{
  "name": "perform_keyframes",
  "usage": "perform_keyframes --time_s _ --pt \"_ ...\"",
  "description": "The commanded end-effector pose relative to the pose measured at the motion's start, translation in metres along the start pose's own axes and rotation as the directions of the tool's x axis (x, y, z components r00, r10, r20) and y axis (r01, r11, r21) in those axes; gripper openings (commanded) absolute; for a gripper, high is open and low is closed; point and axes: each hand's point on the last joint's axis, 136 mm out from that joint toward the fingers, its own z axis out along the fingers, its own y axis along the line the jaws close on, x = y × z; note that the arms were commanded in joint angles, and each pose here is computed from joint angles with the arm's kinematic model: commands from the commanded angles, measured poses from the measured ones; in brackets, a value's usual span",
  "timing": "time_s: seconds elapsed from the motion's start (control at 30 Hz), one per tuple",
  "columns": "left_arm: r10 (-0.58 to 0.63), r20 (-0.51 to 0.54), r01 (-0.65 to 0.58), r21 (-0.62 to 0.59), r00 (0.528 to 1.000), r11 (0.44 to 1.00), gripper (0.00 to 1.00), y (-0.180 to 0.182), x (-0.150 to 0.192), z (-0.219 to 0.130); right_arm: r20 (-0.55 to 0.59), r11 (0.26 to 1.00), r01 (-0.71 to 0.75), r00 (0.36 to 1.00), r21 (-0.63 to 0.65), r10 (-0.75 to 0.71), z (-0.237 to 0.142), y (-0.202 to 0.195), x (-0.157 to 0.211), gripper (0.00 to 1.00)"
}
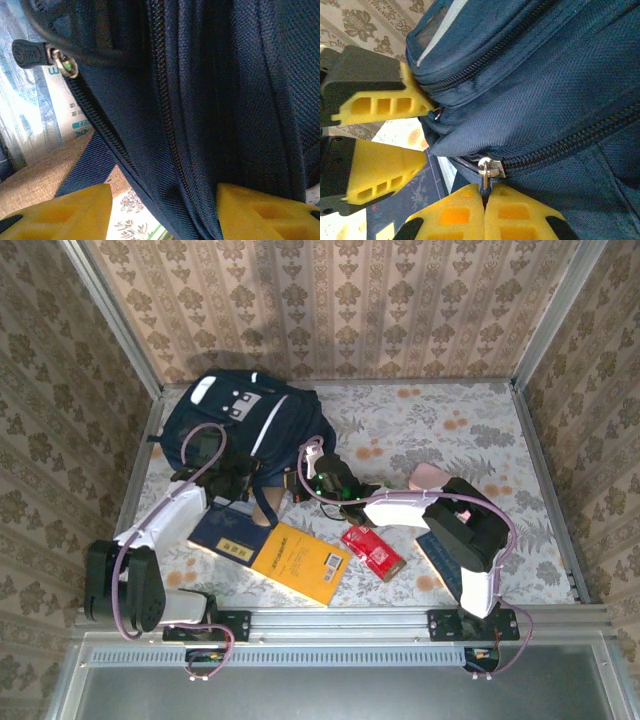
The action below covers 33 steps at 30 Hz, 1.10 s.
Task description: Pack the student bag
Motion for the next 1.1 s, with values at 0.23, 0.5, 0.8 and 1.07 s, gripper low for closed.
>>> perform_keyframes --time_s 0.23,0.5,0.8,1.07 --pt "0.039 0.056 -0.040 0.025 0.998 0.999 0.15 -0.019 -0.014 0.011 -0.002 0.993 0.102 0.995 -0.063 -0.103 0.001 0.032 -0.012 0.00" --pt "0.066 0.101 -0.067 0.009 0.993 0.998 0.00 -0.023 -0.036 0.001 -0.152 0.978 0.207 0.968 0.032 -0.200 -0.014 -0.010 -0.007 0.00" --pt "0.057 0.122 -0.058 -0.003 0.991 0.998 0.00 -0.016 -0.051 -0.006 -0.238 0.985 0.129 0.966 0.111 -0.100 -0.029 -0.083 -0.021 0.00" --pt "0.074 0.143 -0.075 0.001 0.987 0.997 0.00 -0.019 -0.059 -0.013 -0.242 0.965 0.105 0.969 0.241 -0.046 -0.023 -0.141 -0.043 0.00"
